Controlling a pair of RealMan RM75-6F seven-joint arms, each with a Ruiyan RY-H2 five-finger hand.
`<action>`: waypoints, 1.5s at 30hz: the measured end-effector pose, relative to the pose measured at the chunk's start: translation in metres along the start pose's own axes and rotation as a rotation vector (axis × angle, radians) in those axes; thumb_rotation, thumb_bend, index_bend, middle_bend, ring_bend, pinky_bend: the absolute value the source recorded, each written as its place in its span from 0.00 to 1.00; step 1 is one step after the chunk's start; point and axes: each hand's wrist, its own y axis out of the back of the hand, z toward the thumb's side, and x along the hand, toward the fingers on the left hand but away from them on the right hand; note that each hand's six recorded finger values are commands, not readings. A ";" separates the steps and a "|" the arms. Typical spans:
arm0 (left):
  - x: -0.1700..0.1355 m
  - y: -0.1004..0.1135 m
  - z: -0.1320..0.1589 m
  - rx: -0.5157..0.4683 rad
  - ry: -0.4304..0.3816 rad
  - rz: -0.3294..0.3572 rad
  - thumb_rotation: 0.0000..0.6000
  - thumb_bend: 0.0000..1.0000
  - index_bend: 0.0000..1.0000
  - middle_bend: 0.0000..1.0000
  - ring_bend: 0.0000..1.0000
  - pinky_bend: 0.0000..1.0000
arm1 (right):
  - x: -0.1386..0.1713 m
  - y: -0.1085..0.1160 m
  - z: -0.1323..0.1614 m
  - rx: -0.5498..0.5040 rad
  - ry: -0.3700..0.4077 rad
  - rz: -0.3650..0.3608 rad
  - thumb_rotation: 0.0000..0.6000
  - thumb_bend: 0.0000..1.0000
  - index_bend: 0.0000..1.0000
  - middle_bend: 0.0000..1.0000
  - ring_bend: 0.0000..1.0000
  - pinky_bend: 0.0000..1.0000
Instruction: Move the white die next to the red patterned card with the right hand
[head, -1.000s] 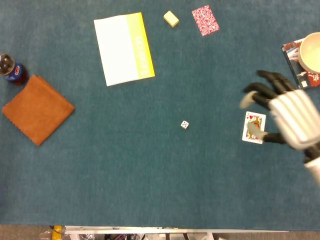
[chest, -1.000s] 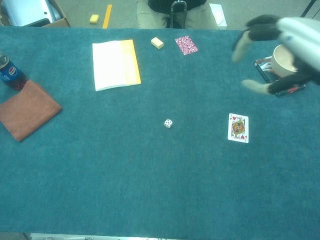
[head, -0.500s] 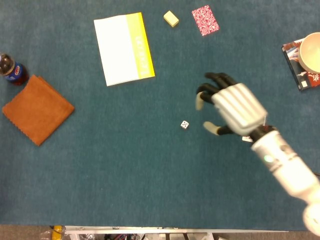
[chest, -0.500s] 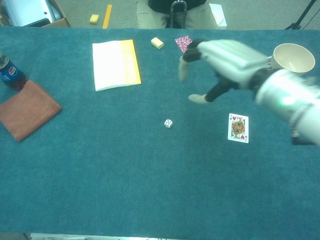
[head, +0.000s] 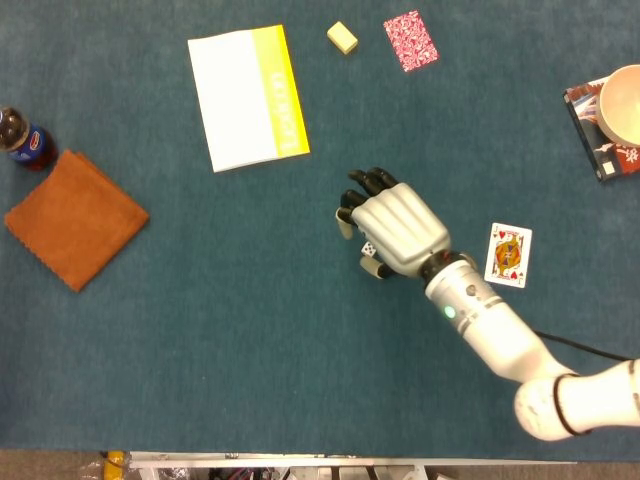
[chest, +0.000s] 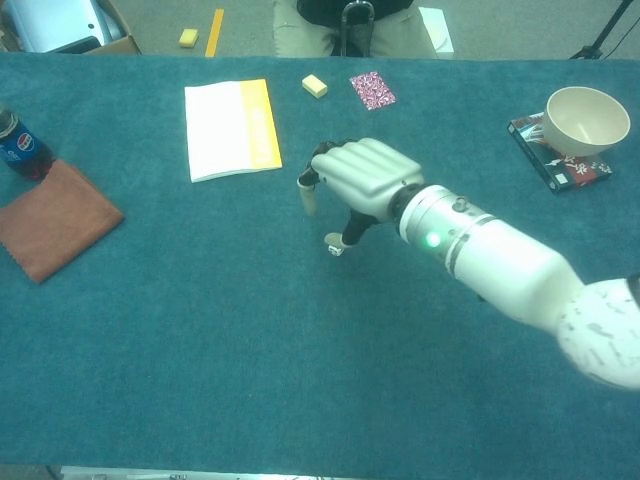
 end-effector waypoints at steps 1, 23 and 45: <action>0.000 0.000 0.000 -0.001 0.000 0.001 1.00 0.41 0.20 0.27 0.17 0.15 | -0.003 -0.003 0.000 0.012 -0.006 0.002 1.00 0.21 0.48 0.33 0.10 0.14; -0.001 -0.005 -0.003 -0.010 0.001 -0.002 1.00 0.41 0.20 0.27 0.17 0.15 | -0.017 -0.046 -0.018 0.089 -0.074 0.084 1.00 0.21 0.48 0.33 0.10 0.14; -0.001 -0.007 -0.008 -0.015 0.009 -0.003 1.00 0.41 0.20 0.27 0.17 0.15 | -0.029 -0.055 -0.014 0.096 -0.082 0.094 1.00 0.25 0.54 0.33 0.10 0.14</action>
